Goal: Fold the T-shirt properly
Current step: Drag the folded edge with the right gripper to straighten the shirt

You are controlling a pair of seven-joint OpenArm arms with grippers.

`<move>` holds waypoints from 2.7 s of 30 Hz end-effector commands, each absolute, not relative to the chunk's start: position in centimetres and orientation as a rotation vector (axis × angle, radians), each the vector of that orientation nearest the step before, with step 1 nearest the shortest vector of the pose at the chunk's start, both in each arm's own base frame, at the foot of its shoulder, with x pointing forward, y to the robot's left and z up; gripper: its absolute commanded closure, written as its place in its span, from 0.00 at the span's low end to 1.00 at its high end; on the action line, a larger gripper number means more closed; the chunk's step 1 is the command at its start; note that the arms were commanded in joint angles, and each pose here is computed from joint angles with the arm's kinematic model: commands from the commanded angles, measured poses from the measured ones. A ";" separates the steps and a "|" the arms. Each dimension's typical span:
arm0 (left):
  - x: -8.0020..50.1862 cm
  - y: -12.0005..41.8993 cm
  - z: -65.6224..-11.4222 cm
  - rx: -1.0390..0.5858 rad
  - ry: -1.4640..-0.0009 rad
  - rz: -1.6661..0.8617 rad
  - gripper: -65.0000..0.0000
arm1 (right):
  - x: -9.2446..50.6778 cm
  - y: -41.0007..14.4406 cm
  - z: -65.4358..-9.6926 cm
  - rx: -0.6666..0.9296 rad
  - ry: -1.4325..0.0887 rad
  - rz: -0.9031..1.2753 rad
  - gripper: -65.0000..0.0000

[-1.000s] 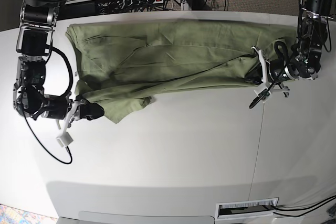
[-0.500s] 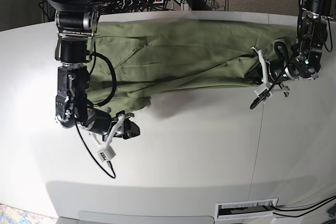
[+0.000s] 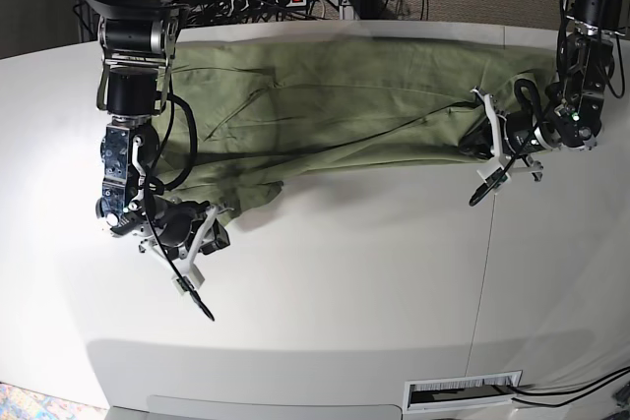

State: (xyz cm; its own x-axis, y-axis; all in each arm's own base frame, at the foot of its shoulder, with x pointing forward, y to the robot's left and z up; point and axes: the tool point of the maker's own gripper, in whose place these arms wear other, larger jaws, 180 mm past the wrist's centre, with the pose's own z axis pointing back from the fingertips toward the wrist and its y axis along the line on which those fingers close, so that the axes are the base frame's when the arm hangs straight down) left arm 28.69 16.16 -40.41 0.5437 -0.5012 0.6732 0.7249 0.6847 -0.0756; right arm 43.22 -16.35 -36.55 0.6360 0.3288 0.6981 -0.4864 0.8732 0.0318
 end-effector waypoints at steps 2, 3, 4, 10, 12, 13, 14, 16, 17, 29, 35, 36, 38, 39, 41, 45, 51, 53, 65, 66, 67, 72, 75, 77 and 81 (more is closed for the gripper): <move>29.0 17.2 -40.2 -0.327 -0.653 -0.757 1.00 | 44.5 -17.2 -35.3 0.216 -0.795 0.460 0.76; 29.0 17.2 -40.2 -0.327 -0.653 -0.756 1.00 | 44.3 -17.5 -35.8 0.214 -0.783 0.455 0.76; 29.0 17.2 -40.2 -0.327 -0.653 -0.757 1.00 | 44.1 -17.7 -36.5 0.213 -0.765 0.449 0.76; 29.0 17.3 -40.2 -0.327 -0.653 -0.756 1.00 | 42.7 -19.0 -39.5 0.239 -0.681 0.397 0.76; 29.0 17.2 -40.2 -0.327 -0.653 -0.756 1.00 | 42.2 -18.8 -39.9 0.267 -0.654 0.379 0.76; 29.0 17.2 -40.2 -0.327 -0.653 -0.756 1.00 | 41.9 -18.6 -40.0 0.287 -0.637 0.370 0.78; 29.0 17.2 -40.2 -0.328 -0.654 -0.756 1.00 | 41.7 -18.3 -39.9 0.308 -0.621 0.362 0.82; 29.0 17.2 -40.2 -0.327 -0.654 -0.756 1.00 | 41.1 -17.8 -40.0 0.345 -0.587 0.350 0.91; 29.0 17.3 -40.2 -0.327 -0.654 -0.757 1.00 | 40.8 -17.6 -40.1 0.362 -0.568 0.346 0.94; 29.0 17.3 -40.2 -0.327 -0.654 -0.757 1.00 | 39.1 -16.0 -39.8 0.485 -0.471 0.327 1.00; 29.0 17.2 -40.2 -0.327 -0.655 -0.757 1.00 | 39.0 -14.3 -36.7 0.651 -0.483 0.321 1.00; 29.0 17.2 -40.2 -0.327 -0.656 -0.757 1.00 | 38.8 -14.2 -36.0 0.677 -0.485 0.330 1.00; 29.0 17.2 -40.2 -0.328 -0.656 -0.756 1.00 | 39.0 -14.0 -34.0 0.740 -0.529 0.337 1.00; 29.0 17.2 -40.2 -0.328 -0.657 -0.756 1.00 | 39.3 -13.9 -32.8 0.772 -0.565 0.337 1.00; 29.1 17.2 -40.2 -0.329 -0.658 -0.756 1.00 | 39.7 -14.0 -30.6 0.831 -0.631 0.337 1.00; 29.1 17.2 -40.1 -0.330 -0.663 -0.756 1.00 | 39.9 -15.4 -28.2 0.866 -0.694 0.331 1.00; 29.1 17.2 -40.1 -0.330 -0.663 -0.756 1.00 | 39.0 -18.0 -27.2 0.898 -0.721 0.290 1.00; 29.1 17.1 -40.1 -0.331 -0.663 -0.756 1.00 | 38.4 -18.7 -27.3 0.910 -0.718 0.273 1.00; 29.3 17.0 -39.9 -0.334 -0.685 -0.756 1.00 | 34.2 -18.9 -31.9 0.927 -0.599 0.209 1.00; 29.4 17.0 -39.8 -0.335 -0.686 -0.756 1.00 | 33.8 -18.7 -32.2 0.930 -0.590 0.208 1.00; 29.4 17.0 -39.8 -0.335 -0.686 -0.756 1.00 | 33.5 -18.5 -32.5 0.933 -0.584 0.210 1.00; 29.4 17.0 -39.8 -0.336 -0.686 -0.756 1.00 | 31.7 -15.7 -32.6 0.966 -0.581 0.275 1.00; 29.3 16.8 -39.9 -0.340 -0.688 -0.754 1.00 | 30.2 -13.8 -32.5 0.988 -0.575 0.324 1.00; 29.3 16.8 -39.9 -0.340 -0.687 -0.754 1.00 | 28.8 -12.7 -33.0 0.992 -0.543 0.364 1.00; 29.3 16.8 -39.9 -0.336 -0.686 -0.756 1.00 | 26.6 -11.0 -33.9 1.008 -0.483 0.413 1.00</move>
State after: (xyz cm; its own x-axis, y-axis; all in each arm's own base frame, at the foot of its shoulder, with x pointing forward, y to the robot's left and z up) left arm 28.85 16.02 -40.34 0.5345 -0.4991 0.6820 0.7261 0.6842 -0.0683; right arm 25.39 -10.84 -35.48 0.8464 0.1286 0.5168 -0.5083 0.4849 0.7118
